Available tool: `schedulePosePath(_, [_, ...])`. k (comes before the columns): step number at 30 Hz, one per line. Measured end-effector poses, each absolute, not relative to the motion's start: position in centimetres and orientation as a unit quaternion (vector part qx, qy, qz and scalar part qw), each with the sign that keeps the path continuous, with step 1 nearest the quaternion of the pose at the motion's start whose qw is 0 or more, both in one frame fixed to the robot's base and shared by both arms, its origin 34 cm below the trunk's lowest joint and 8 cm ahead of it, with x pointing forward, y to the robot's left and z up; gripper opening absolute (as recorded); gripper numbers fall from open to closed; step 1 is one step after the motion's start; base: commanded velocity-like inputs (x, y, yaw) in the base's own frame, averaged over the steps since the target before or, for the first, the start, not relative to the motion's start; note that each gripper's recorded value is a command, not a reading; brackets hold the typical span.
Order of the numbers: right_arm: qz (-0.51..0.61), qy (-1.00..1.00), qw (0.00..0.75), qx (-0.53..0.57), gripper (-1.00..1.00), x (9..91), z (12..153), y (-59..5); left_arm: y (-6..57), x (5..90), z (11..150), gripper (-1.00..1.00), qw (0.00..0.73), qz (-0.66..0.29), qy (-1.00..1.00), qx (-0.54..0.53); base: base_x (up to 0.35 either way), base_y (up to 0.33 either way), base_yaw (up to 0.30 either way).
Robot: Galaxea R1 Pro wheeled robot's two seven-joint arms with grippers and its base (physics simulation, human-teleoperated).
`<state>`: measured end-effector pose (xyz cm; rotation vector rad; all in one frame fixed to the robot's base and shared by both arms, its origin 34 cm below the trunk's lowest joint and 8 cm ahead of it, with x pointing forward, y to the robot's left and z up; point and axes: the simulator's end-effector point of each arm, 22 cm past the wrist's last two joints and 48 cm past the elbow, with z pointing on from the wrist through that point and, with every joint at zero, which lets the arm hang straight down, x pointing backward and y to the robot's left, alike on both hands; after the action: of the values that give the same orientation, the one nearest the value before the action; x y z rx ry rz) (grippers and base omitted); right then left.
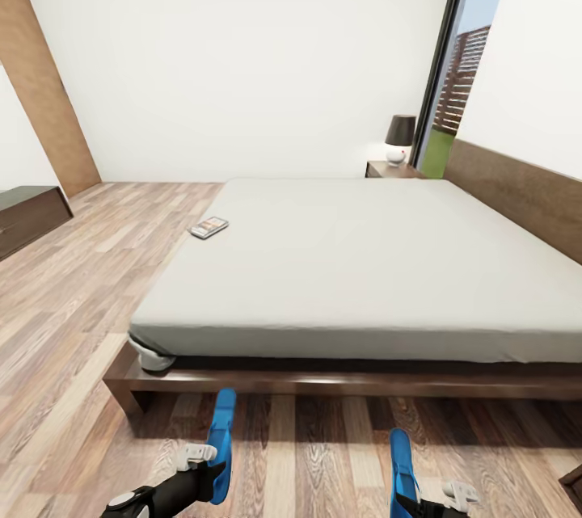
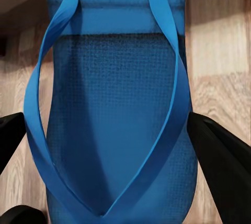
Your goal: In the bedroom, move the book from the bed onto either nightstand, and place the two sandals side by side next to the bed.
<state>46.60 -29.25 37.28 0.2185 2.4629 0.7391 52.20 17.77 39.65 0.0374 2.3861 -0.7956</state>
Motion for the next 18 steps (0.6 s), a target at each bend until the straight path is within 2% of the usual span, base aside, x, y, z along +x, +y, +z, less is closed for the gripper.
schedulePosePath(9, [0.275,0.917,0.277,0.082,-1.0,46.61,37.29,-29.26,17.76,52.21,39.66,-1.0,0.308,-0.301,0.902,0.014,0.0,0.0,0.26])
schedulePosePath(18, [0.275,0.917,0.278,0.082,-1.0,46.67,37.33,-29.28,17.72,52.22,39.67,-1.0,0.308,-0.301,0.902,0.014,0.0,0.0,0.027])
